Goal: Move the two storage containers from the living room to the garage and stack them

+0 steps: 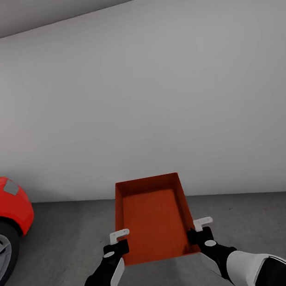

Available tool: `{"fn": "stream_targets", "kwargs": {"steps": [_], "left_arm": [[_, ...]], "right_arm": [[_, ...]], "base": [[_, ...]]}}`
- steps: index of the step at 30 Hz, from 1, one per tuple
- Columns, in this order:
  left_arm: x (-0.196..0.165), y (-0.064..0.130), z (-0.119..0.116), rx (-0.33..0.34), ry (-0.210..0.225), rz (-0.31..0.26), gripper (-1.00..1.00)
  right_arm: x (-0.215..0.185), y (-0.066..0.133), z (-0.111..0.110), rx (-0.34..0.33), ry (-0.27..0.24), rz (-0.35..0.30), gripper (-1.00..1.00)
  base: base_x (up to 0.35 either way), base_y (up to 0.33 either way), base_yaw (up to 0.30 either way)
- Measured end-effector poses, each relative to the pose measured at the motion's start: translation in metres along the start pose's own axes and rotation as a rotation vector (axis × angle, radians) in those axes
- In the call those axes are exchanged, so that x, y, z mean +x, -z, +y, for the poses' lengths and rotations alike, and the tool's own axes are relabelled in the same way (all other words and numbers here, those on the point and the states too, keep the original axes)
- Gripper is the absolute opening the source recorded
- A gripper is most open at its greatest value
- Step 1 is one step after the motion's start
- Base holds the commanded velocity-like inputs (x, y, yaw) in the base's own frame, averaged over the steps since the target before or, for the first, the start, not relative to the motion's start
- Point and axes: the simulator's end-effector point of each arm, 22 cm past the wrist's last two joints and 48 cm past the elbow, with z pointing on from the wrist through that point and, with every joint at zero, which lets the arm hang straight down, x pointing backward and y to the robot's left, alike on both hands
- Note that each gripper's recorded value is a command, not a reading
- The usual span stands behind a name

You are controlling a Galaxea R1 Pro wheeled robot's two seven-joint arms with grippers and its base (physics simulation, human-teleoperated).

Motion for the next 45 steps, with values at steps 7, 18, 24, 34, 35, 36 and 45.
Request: {"fn": "stream_targets", "kwargs": {"steps": [7,18,24,34,35,36,45], "left_arm": [[-0.0003,0.0001,0.0011,0.0,-0.003,-0.001,-1.0],[0.0001,0.0003,0.001,0.0,-0.001,0.0,-1.0],[-0.0001,0.0003,0.001,0.0,-0.001,-0.001,-1.0],[0.0006,0.0004,0.0006,0.0,-0.001,0.001,-1.0],[0.0005,0.0004,0.0006,0.0,-0.001,0.001,-1.0],[0.0005,0.0004,0.0006,0.0,-0.001,0.001,-1.0],[0.0001,0.0003,0.0007,0.001,-0.002,0.0,-1.0]], "right_arm": [[-0.0001,0.0007,0.0008,0.001,0.0,-0.002,-1.0],[-0.0003,0.0007,0.0006,0.001,0.002,-0.001,-1.0],[-0.0004,0.0007,0.0006,0.001,0.002,-0.002,-1.0],[0.0003,0.0008,0.0004,0.002,-0.001,0.001,-1.0],[0.0003,0.0008,0.0004,0.002,-0.001,0.001,-1.0],[0.0003,0.0008,0.0005,0.002,-0.001,0.001,-1.0],[0.0004,0.0009,0.0007,0.002,-0.003,0.0,-1.0]], "base": [[0.109,0.0,0.0],[0.314,0.0,0.0],[0.321,0.0,0.0],[0.321,0.088,0.0],[0.321,0.156,0.0],[0.321,0.158,-0.008],[0.321,0.162,-0.169]]}}
